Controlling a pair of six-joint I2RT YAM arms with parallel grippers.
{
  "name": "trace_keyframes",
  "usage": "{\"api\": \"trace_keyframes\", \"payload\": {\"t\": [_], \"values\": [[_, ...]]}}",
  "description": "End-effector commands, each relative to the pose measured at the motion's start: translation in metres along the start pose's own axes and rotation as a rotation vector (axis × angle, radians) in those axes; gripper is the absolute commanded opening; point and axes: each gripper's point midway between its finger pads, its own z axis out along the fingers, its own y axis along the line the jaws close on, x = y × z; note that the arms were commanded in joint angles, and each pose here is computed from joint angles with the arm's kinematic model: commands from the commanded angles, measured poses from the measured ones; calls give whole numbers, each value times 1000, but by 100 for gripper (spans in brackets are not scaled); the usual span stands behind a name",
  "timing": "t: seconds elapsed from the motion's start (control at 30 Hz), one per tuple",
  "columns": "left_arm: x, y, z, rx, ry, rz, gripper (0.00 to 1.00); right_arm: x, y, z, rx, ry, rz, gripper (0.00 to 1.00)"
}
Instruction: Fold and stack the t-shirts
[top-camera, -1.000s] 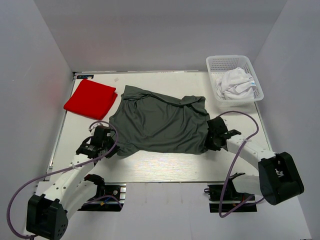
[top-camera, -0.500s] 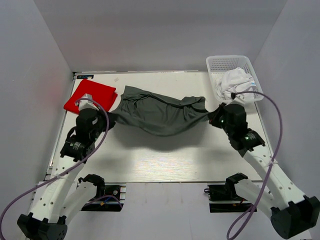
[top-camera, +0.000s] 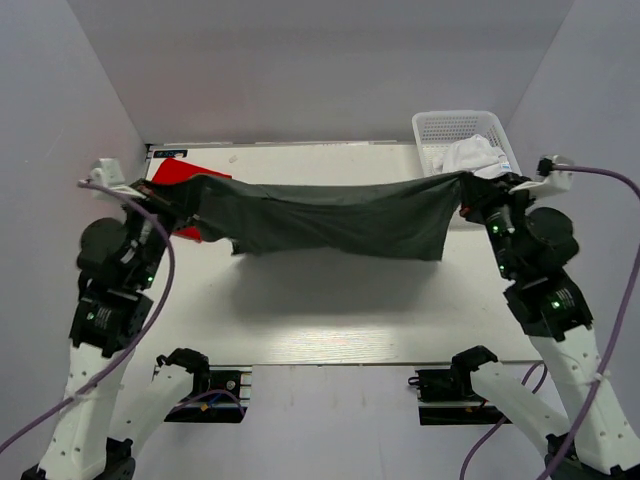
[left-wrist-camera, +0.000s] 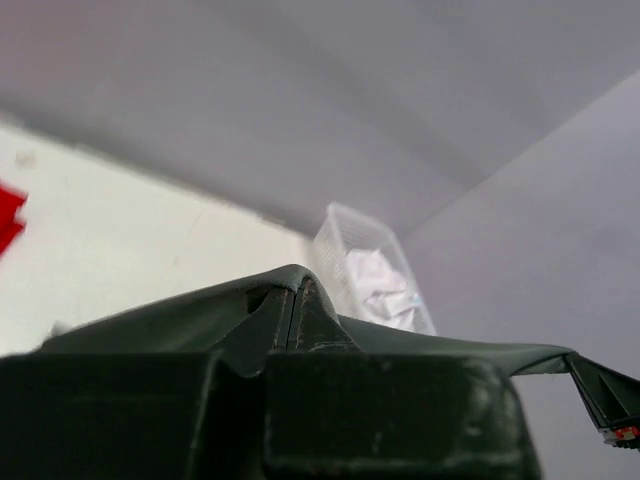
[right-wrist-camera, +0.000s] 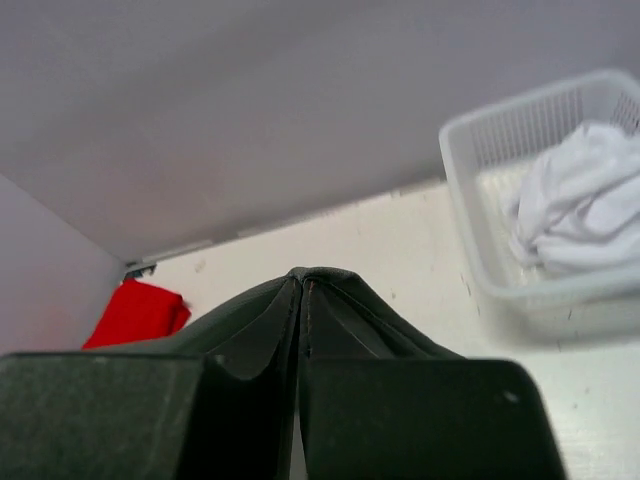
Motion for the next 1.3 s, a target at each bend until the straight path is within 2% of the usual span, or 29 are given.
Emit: {"api": "trace_keyframes", "payload": {"t": [0.0,0.07,0.23,0.4,0.53,0.63,0.7,0.73,0.8,0.83,0.87,0.93,0.97,1.0,1.03,1.07,1.1,1.13,1.17,1.23,1.27], "values": [[-56,-38,-30,113,-149,49,0,-62,18,-25,-68,-146,-47,0],[-86,-66,-54,197,-216,83,0,-97,26,-47,-89,-204,-67,0],[-119,-105,-91,320,-271,142,0,-126,30,-73,-105,-262,-81,0],[-136,-117,-107,343,-309,149,0,-155,42,-105,-184,-344,-109,0],[-140,-116,-88,305,-311,153,0,-156,31,-95,-115,-359,-125,0],[-128,-105,-49,242,-259,167,0,-147,26,-71,-65,-351,-130,0],[-119,-96,-23,204,-228,178,0,-123,19,-41,-12,-285,-152,0],[-102,-84,8,152,-172,178,0,-121,19,-34,-6,-289,-147,0],[-85,-58,43,39,-132,194,1,-83,6,3,59,-199,-180,0],[-60,-34,76,-39,-57,208,3,-63,0,22,92,-157,-190,0],[-41,-11,94,-111,-19,218,3,-53,-6,30,123,-140,-175,0],[-4,23,123,-204,55,205,7,2,-25,64,189,-25,-207,0],[36,62,143,-287,137,223,8,17,-29,71,192,7,-207,0],[54,77,153,-309,164,219,9,66,-48,91,237,106,-216,0],[69,86,166,-306,176,219,12,82,-48,100,219,133,-211,0],[91,107,172,-333,226,222,29,98,-57,107,229,172,-220,0],[123,129,186,-367,302,229,44,133,-63,119,214,262,-216,0],[136,147,192,-405,335,232,62,162,-72,131,220,339,-232,0],[145,155,202,-410,350,249,99,167,-72,139,210,364,-229,0],[170,189,221,-498,417,263,100,215,-85,154,226,519,-228,0],[174,199,226,-523,435,264,100,219,-84,166,224,540,-223,5]]}}
